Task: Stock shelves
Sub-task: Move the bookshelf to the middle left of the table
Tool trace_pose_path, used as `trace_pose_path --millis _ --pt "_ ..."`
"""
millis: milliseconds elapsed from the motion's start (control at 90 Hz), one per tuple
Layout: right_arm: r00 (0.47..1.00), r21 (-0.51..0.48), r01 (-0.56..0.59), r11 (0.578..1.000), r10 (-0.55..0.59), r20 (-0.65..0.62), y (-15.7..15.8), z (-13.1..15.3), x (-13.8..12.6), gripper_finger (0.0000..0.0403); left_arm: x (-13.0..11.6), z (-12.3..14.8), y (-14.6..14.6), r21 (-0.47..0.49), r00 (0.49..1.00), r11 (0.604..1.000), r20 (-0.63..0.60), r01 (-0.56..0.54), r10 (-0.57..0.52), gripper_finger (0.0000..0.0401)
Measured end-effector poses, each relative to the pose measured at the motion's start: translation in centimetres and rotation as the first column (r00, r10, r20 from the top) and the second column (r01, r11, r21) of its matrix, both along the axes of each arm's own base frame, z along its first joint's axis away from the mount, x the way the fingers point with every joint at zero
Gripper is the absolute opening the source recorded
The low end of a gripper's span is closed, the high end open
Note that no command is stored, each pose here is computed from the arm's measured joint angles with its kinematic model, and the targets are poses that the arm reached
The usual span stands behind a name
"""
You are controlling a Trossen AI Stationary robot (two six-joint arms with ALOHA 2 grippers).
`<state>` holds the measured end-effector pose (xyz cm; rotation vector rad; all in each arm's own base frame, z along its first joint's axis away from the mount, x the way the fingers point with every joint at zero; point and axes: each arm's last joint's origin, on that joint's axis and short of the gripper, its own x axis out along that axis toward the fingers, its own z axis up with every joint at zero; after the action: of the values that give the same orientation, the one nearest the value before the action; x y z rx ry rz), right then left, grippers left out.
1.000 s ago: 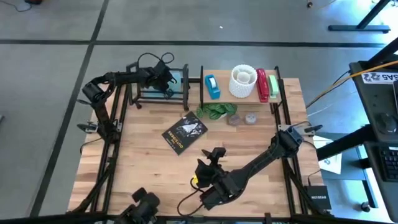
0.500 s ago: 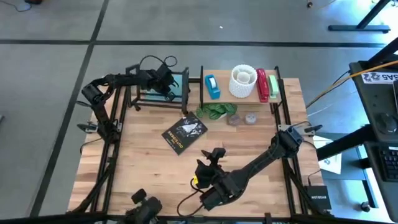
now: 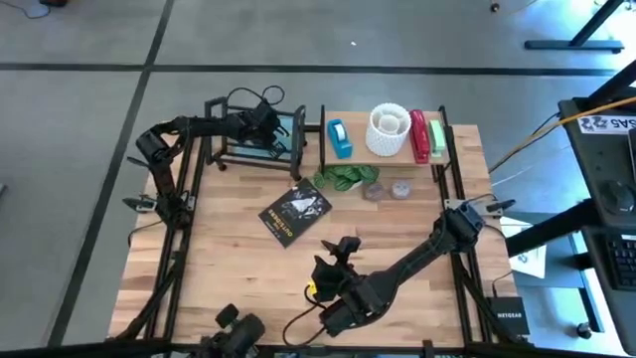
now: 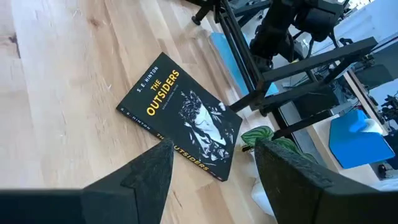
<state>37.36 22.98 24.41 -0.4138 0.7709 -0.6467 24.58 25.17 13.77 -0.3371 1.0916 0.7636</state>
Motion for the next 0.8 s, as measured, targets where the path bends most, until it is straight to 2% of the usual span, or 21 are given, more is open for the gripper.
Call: trace_pose_path --millis 322,400,578,667,800 --pt "1.000 -0.003 0.000 1.000 0.000 0.001 0.0 0.0 0.0 0.0209 -0.4 0.3 -0.9 -0.232 0.992 0.972 0.123 0.035 -0.006 0.0000" --pt "1.000 -0.004 -0.001 1.000 0.001 -0.002 0.0 0.0 0.0 0.0209 -0.4 0.9 -1.6 -0.257 0.992 0.965 0.127 0.052 -0.020 0.0000" --pt "1.000 -0.006 -0.002 1.000 0.002 -0.003 0.0 0.0 0.0 0.0209 -0.7 3.2 -3.2 -0.219 0.993 0.974 0.114 0.048 -0.023 0.0000" --pt "1.000 -0.006 -0.002 1.000 0.002 -0.002 0.0 0.0 0.0 0.0209 -0.6 4.2 -3.4 -0.145 0.995 0.989 0.102 0.036 -0.021 0.0000" --pt "1.000 -0.015 -0.002 1.000 0.002 0.002 0.0 0.0 0.0 0.0209 -0.4 4.4 -3.7 -0.105 0.997 0.994 0.071 0.029 -0.021 0.0000"
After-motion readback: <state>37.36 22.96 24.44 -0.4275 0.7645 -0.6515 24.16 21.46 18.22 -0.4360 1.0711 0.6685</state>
